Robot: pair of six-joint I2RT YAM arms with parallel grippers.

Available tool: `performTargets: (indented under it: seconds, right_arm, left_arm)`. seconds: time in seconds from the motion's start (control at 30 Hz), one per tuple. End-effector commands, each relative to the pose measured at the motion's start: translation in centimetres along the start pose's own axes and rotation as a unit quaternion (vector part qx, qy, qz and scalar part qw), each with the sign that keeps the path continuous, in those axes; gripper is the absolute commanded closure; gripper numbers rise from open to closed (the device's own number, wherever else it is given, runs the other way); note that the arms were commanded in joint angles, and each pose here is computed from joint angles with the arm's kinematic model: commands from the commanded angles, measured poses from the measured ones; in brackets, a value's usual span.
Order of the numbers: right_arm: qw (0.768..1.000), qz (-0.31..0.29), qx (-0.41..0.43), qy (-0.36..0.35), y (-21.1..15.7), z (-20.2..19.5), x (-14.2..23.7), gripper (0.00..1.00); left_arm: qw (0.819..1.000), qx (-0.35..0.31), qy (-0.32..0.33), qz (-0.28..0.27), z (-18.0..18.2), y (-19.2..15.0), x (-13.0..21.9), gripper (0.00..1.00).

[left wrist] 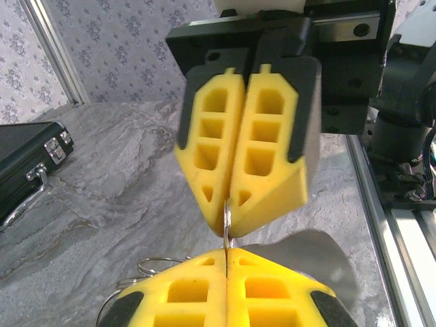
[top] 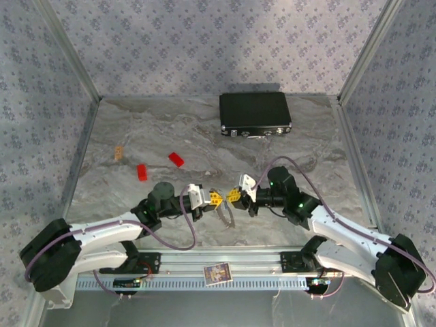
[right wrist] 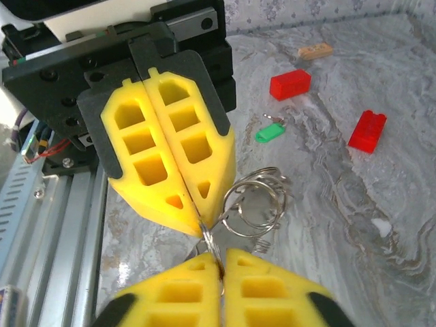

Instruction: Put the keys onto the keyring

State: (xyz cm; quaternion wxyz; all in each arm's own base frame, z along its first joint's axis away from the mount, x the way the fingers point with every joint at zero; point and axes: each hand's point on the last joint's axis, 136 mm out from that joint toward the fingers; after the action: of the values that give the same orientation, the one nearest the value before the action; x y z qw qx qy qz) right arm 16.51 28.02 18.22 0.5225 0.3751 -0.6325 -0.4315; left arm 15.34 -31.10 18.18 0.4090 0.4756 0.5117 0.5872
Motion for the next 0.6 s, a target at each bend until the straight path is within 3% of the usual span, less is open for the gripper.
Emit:
performTargets:
  seconds: [0.0,0.1,0.2,0.27,0.4,0.57]
  right_arm:
    - [1.0,-0.022,0.017,0.01,2.1,0.0,0.2,1.0]
    - [1.0,-0.013,0.022,0.016,2.3,0.1,0.3,1.0]
    - [0.999,0.025,0.037,0.017,2.0,0.3,0.4,1.0]
    - [0.997,0.062,0.051,0.018,1.5,0.5,0.4,1.0]
    - [0.987,0.138,0.08,0.029,0.7,0.8,0.4,1.0]
    - [0.975,0.184,0.112,0.042,0.9,1.0,0.0,1.0]
  left_arm:
    - [0.999,-0.013,-0.015,-0.036,-0.5,2.1,-0.1,1.0]
    - [1.0,-0.011,-0.005,-0.024,-0.1,1.9,-0.1,0.99]
    - [1.0,-0.012,0.005,-0.001,0.3,1.6,-0.1,0.78]
    - [1.0,-0.017,0.006,0.016,0.3,1.4,0.0,0.74]
    - [0.999,-0.025,0.0,0.04,0.1,1.2,0.2,0.72]
    - [0.998,-0.028,-0.016,0.06,-0.2,1.0,0.0,0.75]
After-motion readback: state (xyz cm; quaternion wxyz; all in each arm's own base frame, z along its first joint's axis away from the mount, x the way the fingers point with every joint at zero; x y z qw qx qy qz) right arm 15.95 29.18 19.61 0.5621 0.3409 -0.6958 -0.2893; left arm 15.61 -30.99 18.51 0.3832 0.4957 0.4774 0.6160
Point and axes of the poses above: each hand's point on the last joint's axis, 136 mm out from that joint toward the fingers, its own x axis back along the fingers, its own z axis along the line the jaws close on, y = z × x, and after that the axes turned 5 degrees about x, right-handed
